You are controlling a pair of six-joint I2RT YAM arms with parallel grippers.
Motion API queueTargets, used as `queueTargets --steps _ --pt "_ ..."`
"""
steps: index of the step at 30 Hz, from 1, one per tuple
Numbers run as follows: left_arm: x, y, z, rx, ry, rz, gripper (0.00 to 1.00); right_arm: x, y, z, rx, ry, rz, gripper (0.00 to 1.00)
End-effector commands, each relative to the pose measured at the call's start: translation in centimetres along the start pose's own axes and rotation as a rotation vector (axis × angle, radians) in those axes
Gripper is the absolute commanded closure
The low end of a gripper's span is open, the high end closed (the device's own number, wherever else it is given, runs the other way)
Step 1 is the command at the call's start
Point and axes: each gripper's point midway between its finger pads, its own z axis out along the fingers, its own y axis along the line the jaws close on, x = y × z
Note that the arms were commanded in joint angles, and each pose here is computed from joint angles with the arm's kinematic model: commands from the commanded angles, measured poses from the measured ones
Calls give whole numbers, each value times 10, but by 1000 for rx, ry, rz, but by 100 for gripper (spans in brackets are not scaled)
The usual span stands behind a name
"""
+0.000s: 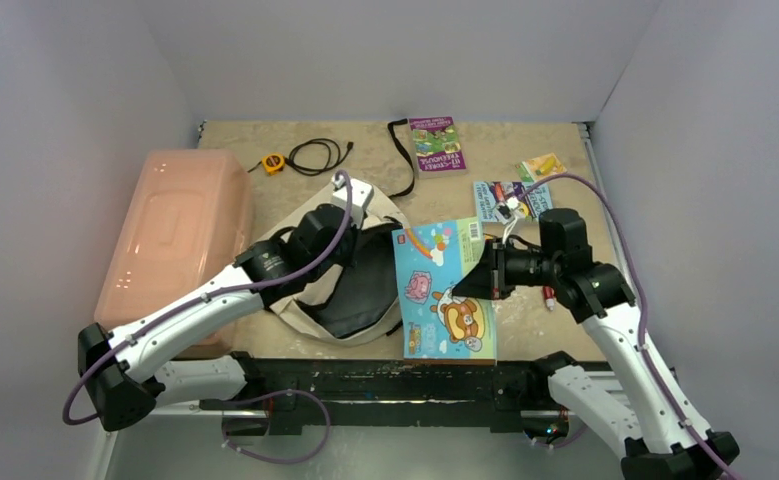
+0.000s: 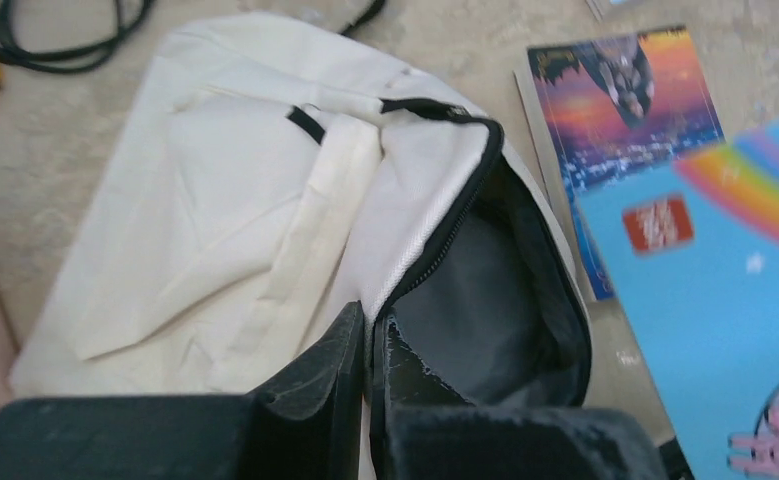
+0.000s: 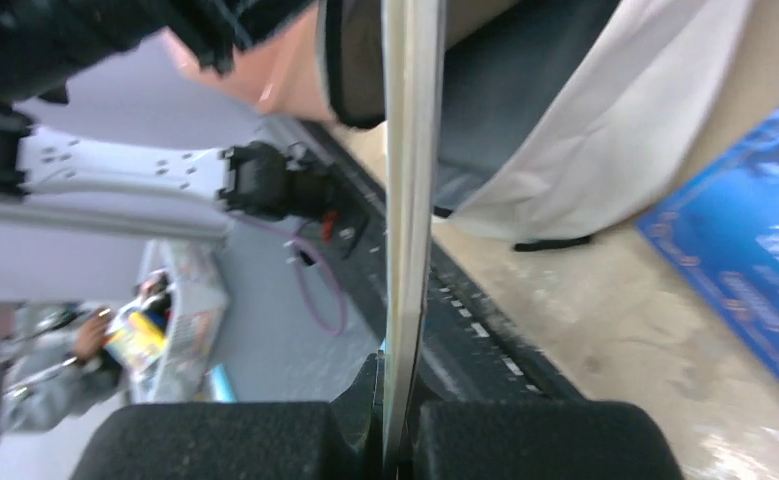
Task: Pack the student bag
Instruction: Place the book in the student bag.
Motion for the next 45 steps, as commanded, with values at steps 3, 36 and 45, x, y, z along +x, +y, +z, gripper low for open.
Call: queueTargets --steps 3,36,45 --pt "-82 29 -37 -132 -236 -20 100 19 48 5 -297 121 21 100" --pt "-91 -21 -47 135 -225 -114 100 -36 -39 141 -70 -114 992 100" --pt "-94 -25 -54 157 -217 -80 100 -68 -34 159 -75 -217 1069 100"
